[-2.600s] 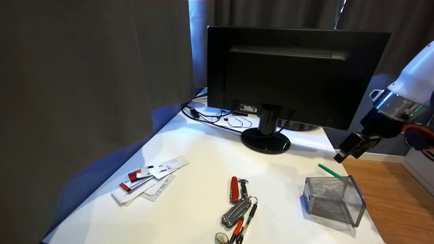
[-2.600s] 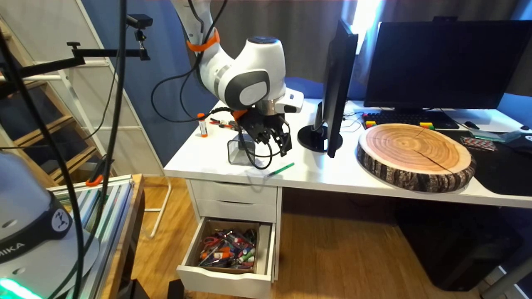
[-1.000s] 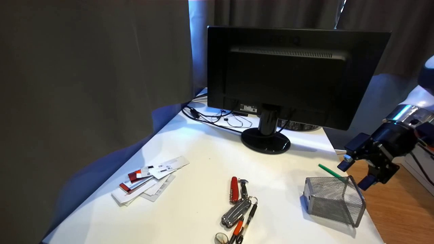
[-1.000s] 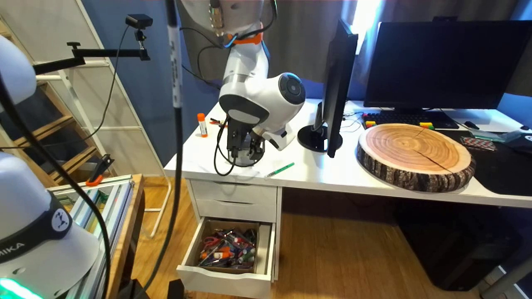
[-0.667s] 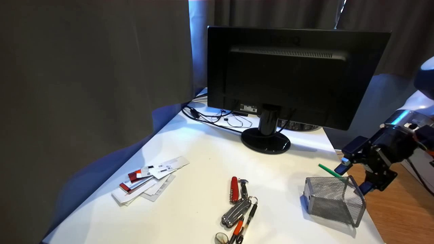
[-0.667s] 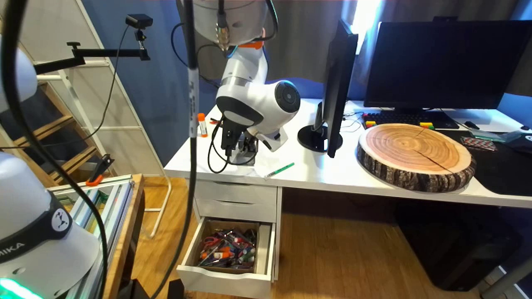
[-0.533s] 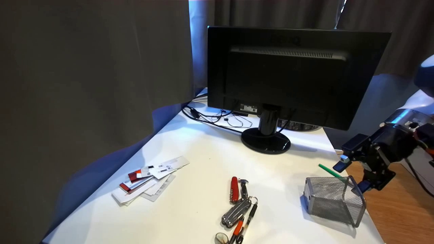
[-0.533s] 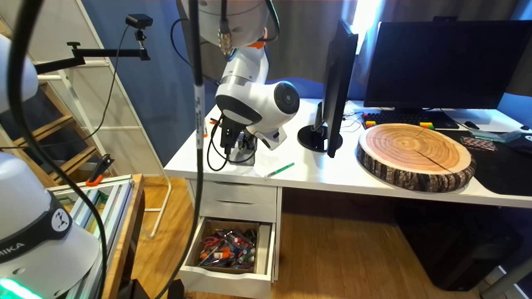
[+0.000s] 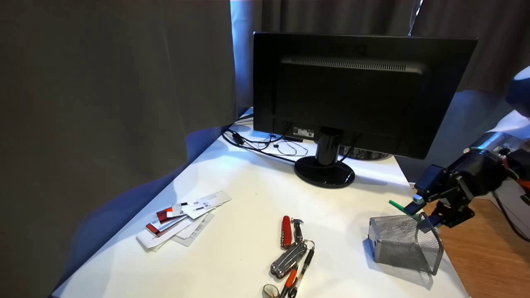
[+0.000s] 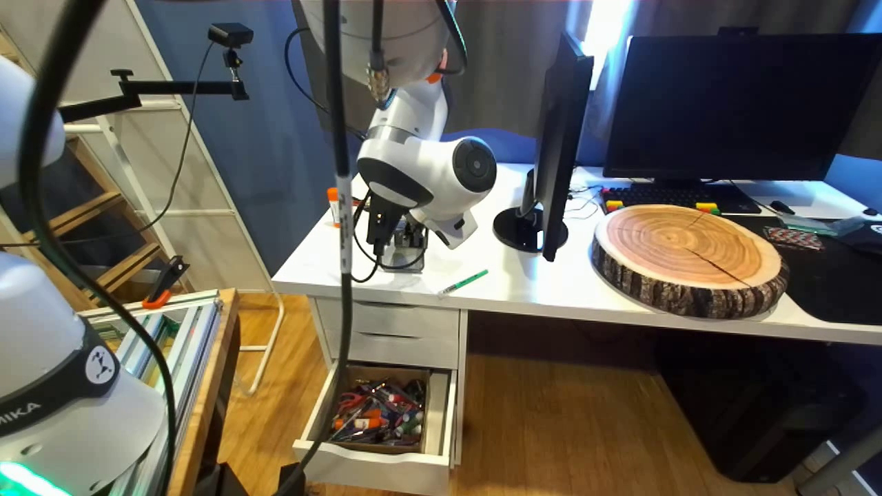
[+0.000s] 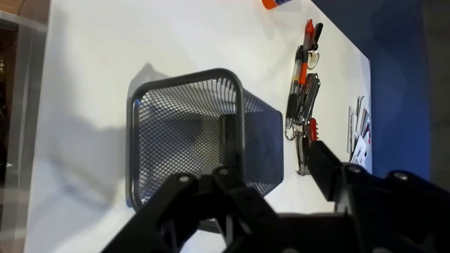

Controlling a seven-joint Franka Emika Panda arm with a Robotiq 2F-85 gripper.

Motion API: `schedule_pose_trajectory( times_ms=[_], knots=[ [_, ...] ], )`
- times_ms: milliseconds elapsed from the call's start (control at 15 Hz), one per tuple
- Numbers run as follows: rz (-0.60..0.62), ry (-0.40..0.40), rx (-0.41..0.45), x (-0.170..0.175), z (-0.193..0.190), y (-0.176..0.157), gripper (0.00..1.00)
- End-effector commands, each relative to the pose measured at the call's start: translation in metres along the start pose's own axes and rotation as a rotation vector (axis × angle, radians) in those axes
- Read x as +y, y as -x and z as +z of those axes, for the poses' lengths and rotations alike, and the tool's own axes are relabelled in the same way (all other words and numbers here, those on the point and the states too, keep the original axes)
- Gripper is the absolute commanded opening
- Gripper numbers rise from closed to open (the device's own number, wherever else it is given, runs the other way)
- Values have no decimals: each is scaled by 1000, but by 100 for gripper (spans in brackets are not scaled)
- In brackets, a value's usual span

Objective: Take the pen out of the drawer and put it into the basket

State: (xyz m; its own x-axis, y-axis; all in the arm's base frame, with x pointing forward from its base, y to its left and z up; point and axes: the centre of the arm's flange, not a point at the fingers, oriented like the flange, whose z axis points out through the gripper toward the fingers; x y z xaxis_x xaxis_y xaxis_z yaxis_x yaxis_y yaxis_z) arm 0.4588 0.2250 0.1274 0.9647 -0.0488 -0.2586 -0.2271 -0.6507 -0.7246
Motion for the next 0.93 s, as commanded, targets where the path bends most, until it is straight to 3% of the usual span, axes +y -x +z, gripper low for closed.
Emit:
schedule_pose_trajectory(
  times_ms=[0, 267, 667, 867],
  knots=[
    [-18, 41, 32, -9, 1, 2, 25],
    [-65, 102, 40, -29, 0, 4, 1],
    [-159, 255, 45, -77, -6, 12, 2],
    [-206, 376, 31, -99, -7, 19, 2]
  ],
)
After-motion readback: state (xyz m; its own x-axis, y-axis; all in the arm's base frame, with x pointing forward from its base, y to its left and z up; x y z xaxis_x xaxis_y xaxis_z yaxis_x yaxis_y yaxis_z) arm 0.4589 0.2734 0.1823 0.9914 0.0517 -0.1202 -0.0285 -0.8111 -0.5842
